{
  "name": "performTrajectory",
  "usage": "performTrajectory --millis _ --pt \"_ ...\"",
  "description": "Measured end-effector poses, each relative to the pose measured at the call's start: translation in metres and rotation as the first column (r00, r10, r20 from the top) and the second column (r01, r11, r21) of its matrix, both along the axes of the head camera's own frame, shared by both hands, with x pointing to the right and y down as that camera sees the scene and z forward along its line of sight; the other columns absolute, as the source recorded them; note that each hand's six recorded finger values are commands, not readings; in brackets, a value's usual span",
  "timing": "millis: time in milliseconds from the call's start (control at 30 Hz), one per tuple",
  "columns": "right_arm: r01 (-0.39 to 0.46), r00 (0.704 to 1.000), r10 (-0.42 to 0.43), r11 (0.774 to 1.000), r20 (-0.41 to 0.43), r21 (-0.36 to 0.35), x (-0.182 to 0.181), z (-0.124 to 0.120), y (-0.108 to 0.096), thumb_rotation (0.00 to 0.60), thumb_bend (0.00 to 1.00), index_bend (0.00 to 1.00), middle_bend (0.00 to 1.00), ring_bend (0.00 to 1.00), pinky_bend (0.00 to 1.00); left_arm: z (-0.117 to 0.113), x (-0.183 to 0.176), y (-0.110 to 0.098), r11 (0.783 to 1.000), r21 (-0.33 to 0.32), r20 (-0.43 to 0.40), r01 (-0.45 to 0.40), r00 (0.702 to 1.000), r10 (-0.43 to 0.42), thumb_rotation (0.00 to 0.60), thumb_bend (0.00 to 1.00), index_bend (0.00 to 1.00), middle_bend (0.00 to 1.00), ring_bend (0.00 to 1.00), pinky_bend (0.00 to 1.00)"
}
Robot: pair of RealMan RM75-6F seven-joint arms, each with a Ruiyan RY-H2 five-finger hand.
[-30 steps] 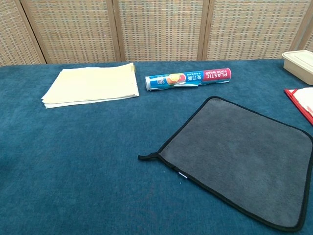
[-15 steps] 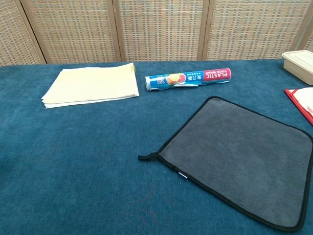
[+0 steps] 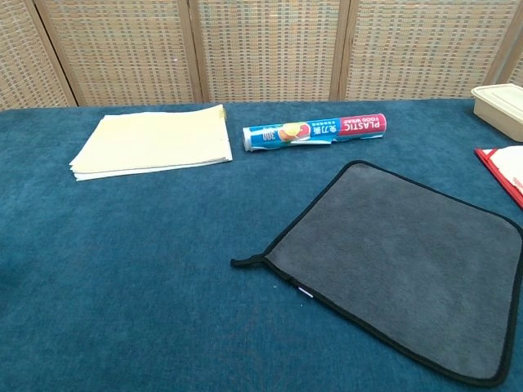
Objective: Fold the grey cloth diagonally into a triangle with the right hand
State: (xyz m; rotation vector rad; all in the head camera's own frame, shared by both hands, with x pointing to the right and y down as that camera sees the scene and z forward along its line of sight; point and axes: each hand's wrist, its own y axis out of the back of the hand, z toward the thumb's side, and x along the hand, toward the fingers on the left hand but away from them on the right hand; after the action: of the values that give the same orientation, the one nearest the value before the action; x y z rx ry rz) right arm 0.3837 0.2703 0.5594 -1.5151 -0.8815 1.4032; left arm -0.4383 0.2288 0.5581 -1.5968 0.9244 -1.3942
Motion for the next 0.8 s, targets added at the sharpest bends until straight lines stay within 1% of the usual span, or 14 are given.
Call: performTrajectory --millis 133,300,433,567,667,800 --pt "0.017 1.000 -0.017 1.000 -0.018 -0.018 0.001 0.000 0.011 0.600 0.07 0.07 0.00 0.00 0.00 0.000 0.001 0.000 1.000 0.001 -0.003 -0.003 1.000 0.003 0.600 0.12 0.00 0.00 0.00 0.00" --pt "0.057 0.998 -0.057 0.998 -0.014 -0.036 -0.007 0.001 0.027 0.600 0.07 0.11 0.00 0.00 0.00 0.000 0.002 0.000 1.000 0.001 -0.004 -0.004 1.000 0.004 0.600 0.12 0.00 0.00 0.00 0.00" --pt "0.084 0.996 -0.083 0.996 0.021 -0.039 -0.023 0.006 0.040 0.600 0.07 0.11 0.00 0.00 0.00 -0.001 0.002 0.000 1.000 0.004 -0.007 -0.002 1.000 0.002 0.600 0.12 0.00 0.00 0.00 0.00" --pt "0.126 0.991 -0.123 0.990 0.047 -0.059 -0.040 0.015 0.052 0.600 0.07 0.11 0.00 0.00 0.00 -0.003 0.001 -0.001 1.000 0.008 -0.013 0.002 1.000 -0.002 0.600 0.12 0.00 0.00 0.00 0.00" --pt "0.151 0.988 -0.147 0.986 0.058 -0.070 -0.050 0.020 0.057 0.600 0.07 0.11 0.00 0.00 0.00 -0.003 0.001 -0.001 1.000 0.009 -0.015 0.002 1.000 -0.002 0.600 0.12 0.00 0.00 0.00 0.00" --pt "0.159 0.986 -0.153 0.984 0.065 -0.082 -0.057 0.025 0.061 0.600 0.07 0.11 0.00 0.00 0.00 -0.003 0.002 -0.001 1.000 0.006 -0.015 -0.002 1.000 0.003 0.600 0.12 0.00 0.00 0.00 0.00"
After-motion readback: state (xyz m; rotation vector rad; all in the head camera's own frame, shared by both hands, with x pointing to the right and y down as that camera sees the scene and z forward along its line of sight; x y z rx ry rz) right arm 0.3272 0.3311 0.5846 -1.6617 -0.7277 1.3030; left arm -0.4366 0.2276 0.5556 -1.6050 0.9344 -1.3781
